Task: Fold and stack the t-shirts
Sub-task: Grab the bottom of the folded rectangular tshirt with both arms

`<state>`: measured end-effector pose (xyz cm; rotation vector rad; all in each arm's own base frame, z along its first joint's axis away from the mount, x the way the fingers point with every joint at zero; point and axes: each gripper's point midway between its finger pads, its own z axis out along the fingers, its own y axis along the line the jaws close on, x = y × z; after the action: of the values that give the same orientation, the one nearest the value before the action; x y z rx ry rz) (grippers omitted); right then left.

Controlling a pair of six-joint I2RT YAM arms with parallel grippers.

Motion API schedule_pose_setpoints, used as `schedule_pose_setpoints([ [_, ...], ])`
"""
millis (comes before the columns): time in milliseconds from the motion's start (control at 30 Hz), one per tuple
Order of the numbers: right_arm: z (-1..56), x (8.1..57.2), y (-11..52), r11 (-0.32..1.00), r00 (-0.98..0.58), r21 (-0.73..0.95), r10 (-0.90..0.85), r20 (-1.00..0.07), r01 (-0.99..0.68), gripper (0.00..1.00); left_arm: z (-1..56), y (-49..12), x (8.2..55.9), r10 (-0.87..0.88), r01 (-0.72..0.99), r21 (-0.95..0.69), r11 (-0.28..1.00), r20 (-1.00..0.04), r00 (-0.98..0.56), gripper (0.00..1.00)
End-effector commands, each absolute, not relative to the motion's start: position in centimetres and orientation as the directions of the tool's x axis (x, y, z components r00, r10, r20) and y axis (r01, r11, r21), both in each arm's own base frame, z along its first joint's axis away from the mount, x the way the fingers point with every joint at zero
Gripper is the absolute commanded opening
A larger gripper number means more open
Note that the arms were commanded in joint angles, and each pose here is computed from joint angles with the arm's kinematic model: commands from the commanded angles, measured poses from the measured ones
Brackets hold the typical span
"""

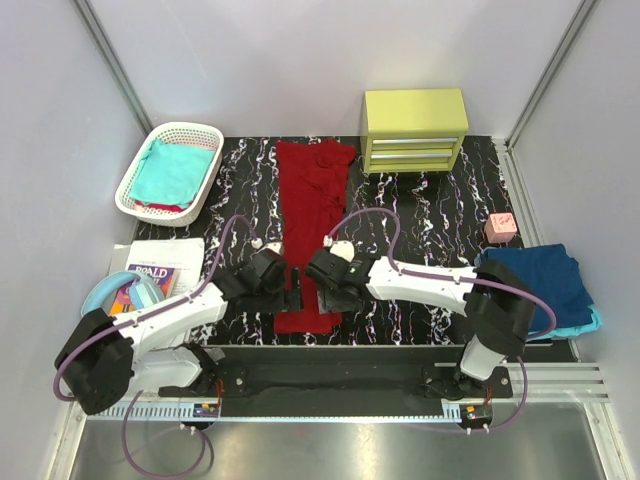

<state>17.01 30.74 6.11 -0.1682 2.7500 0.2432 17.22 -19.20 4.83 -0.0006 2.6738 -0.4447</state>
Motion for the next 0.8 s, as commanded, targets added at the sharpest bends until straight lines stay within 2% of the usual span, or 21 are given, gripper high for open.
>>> schedule_pose_setpoints([
  [0,4.0,16.5,30.2,0.986,-0.931,0.12,-0.064,-0.359,-0.114,0.6,5.4,-20.3,18.2,-0.083,0.078,-0.334,0.939,-0.442,-0.893,0.9],
  [167,2.3,15.8,29.3,0.99,-0.943,0.101,-0.058,-0.327,-0.096,0.54,4.6,-20.3,17.8,-0.082,0.076,-0.34,0.937,-0.428,-0.9,0.89],
  [200,2.2,15.8,29.3,0.99,-0.943,0.101,-0.058,-0.328,-0.096,0.51,4.6,-20.3,17.8,-0.082,0.077,-0.342,0.937,-0.428,-0.9,0.88],
  [267,2.1,15.9,29.2,0.991,-0.942,0.097,-0.051,-0.33,-0.087,0.4,4.6,-20.3,17.7,-0.082,0.078,-0.345,0.936,-0.425,-0.901,0.88],
  [367,2.0,15.8,29.2,0.992,-0.944,0.095,-0.051,-0.326,-0.086,0.31,4.6,-20.4,17.7,-0.082,0.08,-0.35,0.933,-0.426,-0.901,0.87],
  [500,1.6,15.7,29.0,0.993,-0.946,0.087,-0.051,-0.32,-0.083,0.32,4.4,-20.7,17.3,-0.081,0.079,-0.355,0.932,-0.414,-0.907,0.86],
  [667,2.4,16.0,29.1,0.991,-0.938,0.101,-0.05,-0.342,-0.089,0.45,4.5,-20.9,17.0,-0.084,0.079,-0.36,0.93,-0.414,-0.907,0.86],
  [767,2.9,16.3,29.4,0.99,-0.933,0.106,-0.053,-0.357,-0.097,0.48,4.9,-21.2,17.0,-0.087,0.082,-0.368,0.926,-0.421,-0.903,0.86],
])
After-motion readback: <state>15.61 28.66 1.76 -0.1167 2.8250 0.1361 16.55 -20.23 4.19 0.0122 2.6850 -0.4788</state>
